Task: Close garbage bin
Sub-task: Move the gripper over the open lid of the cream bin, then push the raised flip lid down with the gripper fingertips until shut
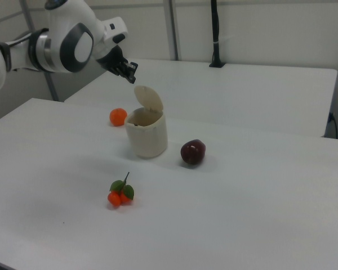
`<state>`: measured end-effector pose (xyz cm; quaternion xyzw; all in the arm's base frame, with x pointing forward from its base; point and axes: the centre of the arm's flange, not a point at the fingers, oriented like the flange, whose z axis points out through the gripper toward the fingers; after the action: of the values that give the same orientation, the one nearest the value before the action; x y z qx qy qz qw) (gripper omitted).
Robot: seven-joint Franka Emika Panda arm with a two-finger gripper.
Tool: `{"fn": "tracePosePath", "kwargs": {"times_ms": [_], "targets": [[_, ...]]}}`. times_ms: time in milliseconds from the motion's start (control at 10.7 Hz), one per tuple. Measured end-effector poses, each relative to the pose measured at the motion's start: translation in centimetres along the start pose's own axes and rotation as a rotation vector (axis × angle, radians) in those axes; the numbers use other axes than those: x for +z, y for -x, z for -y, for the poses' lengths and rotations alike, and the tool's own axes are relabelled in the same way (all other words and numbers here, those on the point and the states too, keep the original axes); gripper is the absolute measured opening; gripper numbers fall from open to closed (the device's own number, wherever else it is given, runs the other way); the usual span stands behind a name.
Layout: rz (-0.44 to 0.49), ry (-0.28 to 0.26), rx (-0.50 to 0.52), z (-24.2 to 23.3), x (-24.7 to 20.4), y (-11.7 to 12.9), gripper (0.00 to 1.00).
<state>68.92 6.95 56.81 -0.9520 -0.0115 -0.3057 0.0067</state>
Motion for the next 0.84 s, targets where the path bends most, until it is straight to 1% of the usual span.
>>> {"fn": "tracePosePath", "kwargs": {"times_ms": [93,374,654,841], "targets": [[-0.036,-0.004,0.0,0.1,0.8,-0.2,0.01],[-0.188,-0.021,0.002,0.1,3.4,-0.7,0.01],[-0.26,-0.025,0.007,-0.4,5.4,-0.6,0.01],[-0.281,-0.029,0.006,-0.3,6.6,-0.2,0.01]]}}
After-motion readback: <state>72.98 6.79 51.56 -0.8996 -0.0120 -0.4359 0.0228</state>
